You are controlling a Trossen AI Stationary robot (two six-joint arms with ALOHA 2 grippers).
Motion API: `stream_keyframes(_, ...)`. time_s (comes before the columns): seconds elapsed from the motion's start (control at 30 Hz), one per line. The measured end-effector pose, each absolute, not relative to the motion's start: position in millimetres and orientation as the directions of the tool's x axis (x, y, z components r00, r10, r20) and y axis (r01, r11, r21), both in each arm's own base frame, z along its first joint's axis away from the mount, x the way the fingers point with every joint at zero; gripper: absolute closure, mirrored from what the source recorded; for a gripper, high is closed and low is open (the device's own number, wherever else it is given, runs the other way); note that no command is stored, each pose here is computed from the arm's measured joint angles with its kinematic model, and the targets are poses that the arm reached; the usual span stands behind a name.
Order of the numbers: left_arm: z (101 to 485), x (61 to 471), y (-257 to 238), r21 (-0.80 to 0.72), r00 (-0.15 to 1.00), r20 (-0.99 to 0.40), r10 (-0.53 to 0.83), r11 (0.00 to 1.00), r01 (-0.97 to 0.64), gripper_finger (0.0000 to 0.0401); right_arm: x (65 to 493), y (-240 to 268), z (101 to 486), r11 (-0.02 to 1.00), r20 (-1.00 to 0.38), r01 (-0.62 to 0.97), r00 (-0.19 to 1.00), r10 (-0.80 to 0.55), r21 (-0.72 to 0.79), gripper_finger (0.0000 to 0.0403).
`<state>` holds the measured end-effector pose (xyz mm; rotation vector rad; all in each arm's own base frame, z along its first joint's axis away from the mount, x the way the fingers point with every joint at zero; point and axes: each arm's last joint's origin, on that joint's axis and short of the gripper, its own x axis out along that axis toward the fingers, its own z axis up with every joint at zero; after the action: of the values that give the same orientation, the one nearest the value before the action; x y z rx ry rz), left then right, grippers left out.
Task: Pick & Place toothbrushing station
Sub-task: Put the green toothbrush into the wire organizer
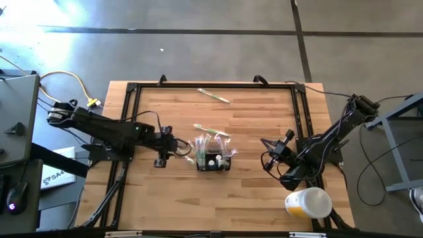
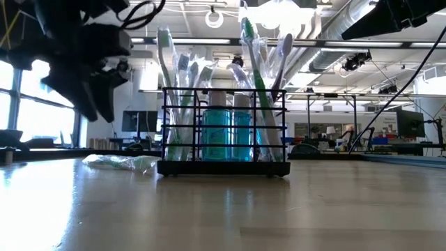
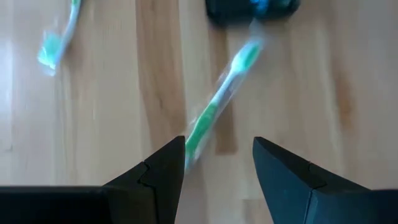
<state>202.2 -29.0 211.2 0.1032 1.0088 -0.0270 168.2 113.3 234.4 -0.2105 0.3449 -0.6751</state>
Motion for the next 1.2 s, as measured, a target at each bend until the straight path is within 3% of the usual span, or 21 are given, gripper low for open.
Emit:
stream_keyframes(0.33, 191.5, 201.6, -23.9, 0.104, 0.580, -0.812, 0.056, 0.993, 0.049, 0.0219, 168.6, 113.1, 234.1, 0.767, -0.255, 0.568, 0.727, -0.638, -0.298, 0.0401)
stream_keyframes(0.83, 184.3, 204.6, -23.4, 0.125, 0.548, -0.831, 0.094, 0.992, 0.020, 0.0219, 188.0, 99.9, 237.1, 0.758, -0.300, 0.593, 0.696, -0.652, -0.270, 0.0401)
stream_keyframes(1.2, 157.1, 222.5, -26.5, 0.175, 0.485, -0.871, 0.079, 0.972, 0.156, 0.0219, 199.2, 99.3, 242.5, 0.790, -0.315, 0.547, 0.725, -0.612, -0.277, 0.0401)
